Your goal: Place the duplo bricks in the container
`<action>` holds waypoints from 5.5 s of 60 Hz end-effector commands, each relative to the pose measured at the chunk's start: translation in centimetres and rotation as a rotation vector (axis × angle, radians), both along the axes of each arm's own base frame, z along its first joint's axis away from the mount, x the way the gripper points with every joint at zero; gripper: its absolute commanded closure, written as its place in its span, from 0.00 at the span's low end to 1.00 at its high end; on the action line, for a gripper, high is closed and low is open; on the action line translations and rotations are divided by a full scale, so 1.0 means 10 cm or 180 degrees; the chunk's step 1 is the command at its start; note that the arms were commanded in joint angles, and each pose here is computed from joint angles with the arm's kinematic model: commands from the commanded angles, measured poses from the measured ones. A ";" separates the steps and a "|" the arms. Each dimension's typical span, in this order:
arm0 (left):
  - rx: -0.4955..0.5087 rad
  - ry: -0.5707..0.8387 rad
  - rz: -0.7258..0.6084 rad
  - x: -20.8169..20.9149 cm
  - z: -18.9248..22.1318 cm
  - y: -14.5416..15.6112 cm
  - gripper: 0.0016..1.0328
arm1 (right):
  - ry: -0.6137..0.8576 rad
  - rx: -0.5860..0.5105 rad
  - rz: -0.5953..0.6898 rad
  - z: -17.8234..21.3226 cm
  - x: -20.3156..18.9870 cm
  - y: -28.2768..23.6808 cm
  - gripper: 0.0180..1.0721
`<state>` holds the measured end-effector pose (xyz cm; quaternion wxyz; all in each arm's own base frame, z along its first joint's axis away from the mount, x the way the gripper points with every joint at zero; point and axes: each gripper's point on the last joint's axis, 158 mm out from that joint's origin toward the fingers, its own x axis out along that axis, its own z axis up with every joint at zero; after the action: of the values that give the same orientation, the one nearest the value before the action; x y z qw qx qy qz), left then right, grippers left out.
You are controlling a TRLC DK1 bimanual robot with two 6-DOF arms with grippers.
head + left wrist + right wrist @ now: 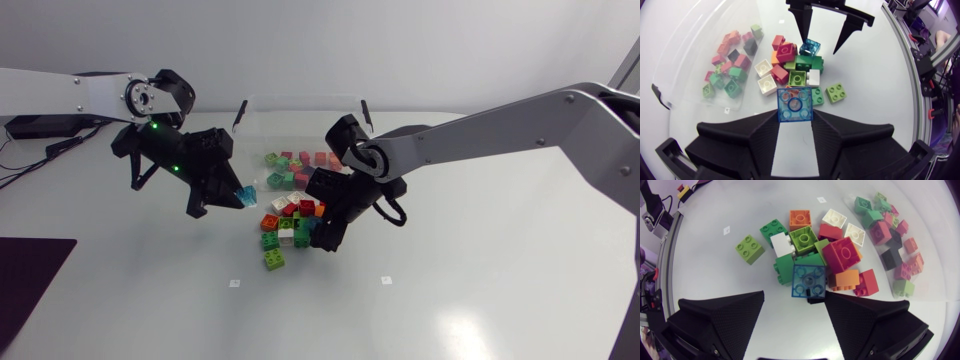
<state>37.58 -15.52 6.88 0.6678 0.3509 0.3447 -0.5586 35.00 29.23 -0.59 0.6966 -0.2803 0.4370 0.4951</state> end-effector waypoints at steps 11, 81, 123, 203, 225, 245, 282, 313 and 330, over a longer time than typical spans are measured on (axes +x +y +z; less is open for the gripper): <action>-0.0295 -0.0250 0.0264 0.28 0.50 -0.11 0.82 | -0.0012 -0.0031 0.0059 -0.08 0.07 0.05 0.34; -0.0961 -0.0592 0.1536 1.68 0.96 -0.46 0.04 | -0.0614 0.0263 -0.0353 0.89 0.44 -0.28 0.78; 0.0194 -0.0269 0.0941 0.04 -0.05 -0.06 0.05 | -0.1161 0.0958 -0.1038 1.89 1.24 -0.31 0.78; 0.1055 0.0652 0.0527 -0.90 -1.29 -0.50 0.06 | -0.1106 0.1223 -0.1538 1.87 1.47 -0.48 0.12; 0.1078 0.0683 0.0728 -0.97 -1.12 -0.34 0.07 | -0.1096 0.1168 -0.1477 1.83 1.11 -0.60 0.12; 0.1024 0.0623 0.0804 -1.14 -0.94 -0.25 0.07 | -0.1096 0.1137 -0.1459 1.81 0.96 -0.65 0.12; 0.1009 0.0551 0.1376 -0.79 -0.86 -0.11 0.07 | -0.1085 0.1101 -0.1414 1.76 0.79 -0.69 0.12; 0.0957 0.0581 0.1638 -0.61 -1.09 -0.16 0.75 | -0.0580 0.0788 -0.0978 1.26 -0.05 -0.28 0.12; 0.0961 0.0490 0.1722 -0.65 -0.98 0.01 0.82 | -0.0123 0.0401 -0.0703 0.87 -0.55 0.04 0.12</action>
<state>31.12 -16.42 -3.58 0.6943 0.3039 0.5550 -0.3428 30.66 29.12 10.23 0.7891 -0.1908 0.3839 0.4399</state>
